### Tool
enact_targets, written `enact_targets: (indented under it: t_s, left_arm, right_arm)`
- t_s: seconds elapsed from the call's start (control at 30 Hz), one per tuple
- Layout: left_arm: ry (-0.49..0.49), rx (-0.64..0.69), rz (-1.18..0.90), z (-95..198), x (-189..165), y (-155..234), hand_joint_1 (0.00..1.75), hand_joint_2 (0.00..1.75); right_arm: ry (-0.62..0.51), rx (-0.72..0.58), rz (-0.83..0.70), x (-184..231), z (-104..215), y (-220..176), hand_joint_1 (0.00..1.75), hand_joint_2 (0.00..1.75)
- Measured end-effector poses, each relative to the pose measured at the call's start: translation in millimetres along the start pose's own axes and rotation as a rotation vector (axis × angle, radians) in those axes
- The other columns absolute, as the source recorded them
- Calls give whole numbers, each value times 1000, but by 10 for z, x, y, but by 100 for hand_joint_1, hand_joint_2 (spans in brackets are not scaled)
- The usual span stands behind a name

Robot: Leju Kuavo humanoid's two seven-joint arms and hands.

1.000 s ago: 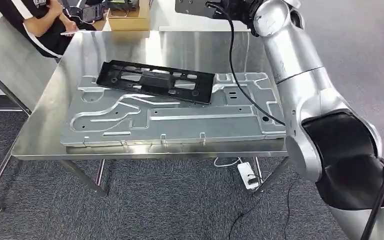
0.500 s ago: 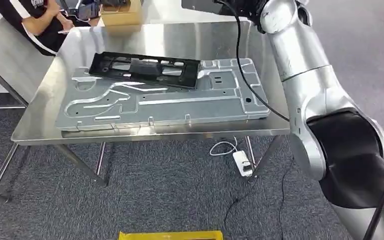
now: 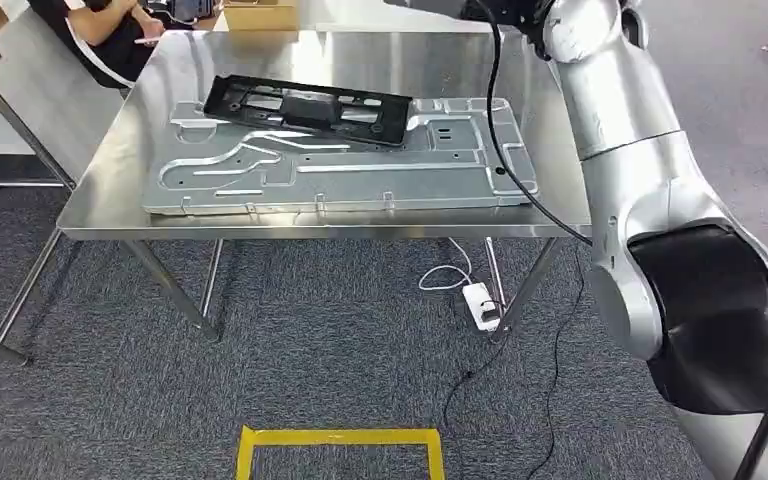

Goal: Take the parts from the cabinet and place them on the table.

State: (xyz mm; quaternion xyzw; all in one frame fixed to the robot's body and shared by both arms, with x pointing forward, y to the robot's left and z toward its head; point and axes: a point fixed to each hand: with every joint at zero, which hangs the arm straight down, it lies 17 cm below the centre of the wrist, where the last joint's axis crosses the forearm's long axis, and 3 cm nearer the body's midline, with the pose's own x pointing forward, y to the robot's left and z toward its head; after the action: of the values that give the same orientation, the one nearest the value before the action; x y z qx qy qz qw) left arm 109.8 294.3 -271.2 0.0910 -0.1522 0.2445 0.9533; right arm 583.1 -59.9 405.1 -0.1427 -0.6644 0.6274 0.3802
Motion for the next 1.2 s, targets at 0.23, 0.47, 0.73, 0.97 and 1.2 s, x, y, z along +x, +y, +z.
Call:
enact_targets:
  t_s: [0.23,0.47,0.73,0.97,1.2]
  left_arm:
    - [1,-11,1,9,-6,-43,0,0]
    - [14,-11,-3,16,-62,-33,0,0]
    - [8,4,-8,-1,-10,13,0,0]
    - [8,7,-10,-1,-16,24,0,0]
    - [10,2,2,2,-16,8,0,0]
  right_arm:
    - [-12,-8,1,43,10,-33,0,0]
    - [-3,-15,6,31,26,-75,0,0]
    - [-7,-50,12,50,82,-265,0,0]
    - [2,-66,26,15,140,-403,0,0]
    - [15,-75,36,11,143,-457,0,0]
